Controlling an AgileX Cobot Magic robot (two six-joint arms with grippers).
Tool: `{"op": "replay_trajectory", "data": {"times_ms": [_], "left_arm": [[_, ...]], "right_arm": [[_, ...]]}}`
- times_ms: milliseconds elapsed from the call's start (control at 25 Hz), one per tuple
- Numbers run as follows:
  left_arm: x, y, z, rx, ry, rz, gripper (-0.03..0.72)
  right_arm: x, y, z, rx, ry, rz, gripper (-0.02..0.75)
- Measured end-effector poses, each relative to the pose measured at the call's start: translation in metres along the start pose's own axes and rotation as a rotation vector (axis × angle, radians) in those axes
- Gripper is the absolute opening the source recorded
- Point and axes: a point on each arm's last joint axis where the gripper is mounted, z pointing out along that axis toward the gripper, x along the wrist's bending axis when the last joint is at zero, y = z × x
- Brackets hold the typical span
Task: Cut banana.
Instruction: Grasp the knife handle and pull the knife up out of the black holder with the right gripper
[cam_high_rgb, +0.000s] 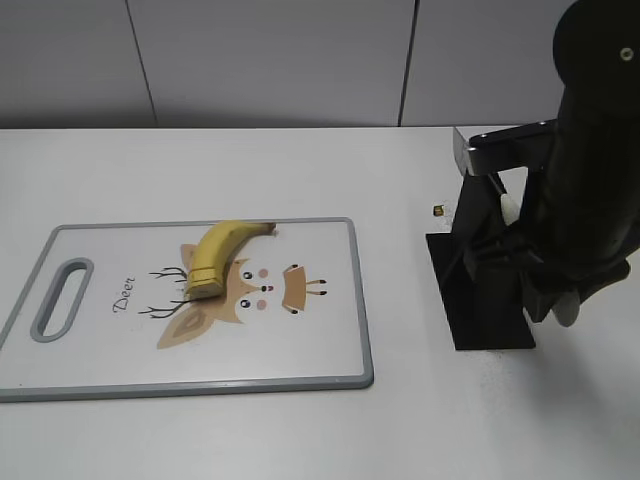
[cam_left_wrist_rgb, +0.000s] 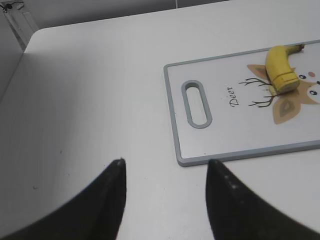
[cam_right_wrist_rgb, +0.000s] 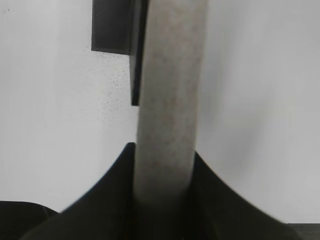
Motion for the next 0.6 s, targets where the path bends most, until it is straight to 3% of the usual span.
{"op": "replay_trajectory", "data": {"times_ms": [280,600], "left_arm": [[0.0,0.0,0.0,0.0,0.0,0.0,0.5],[0.0,0.0,0.0,0.0,0.0,0.0,0.5]], "right_arm": [[-0.001,0.0,-0.006,-0.019,0.008,0.027,0.168],[-0.005,-0.006,-0.056,-0.163,0.08,0.078,0.162]]}}
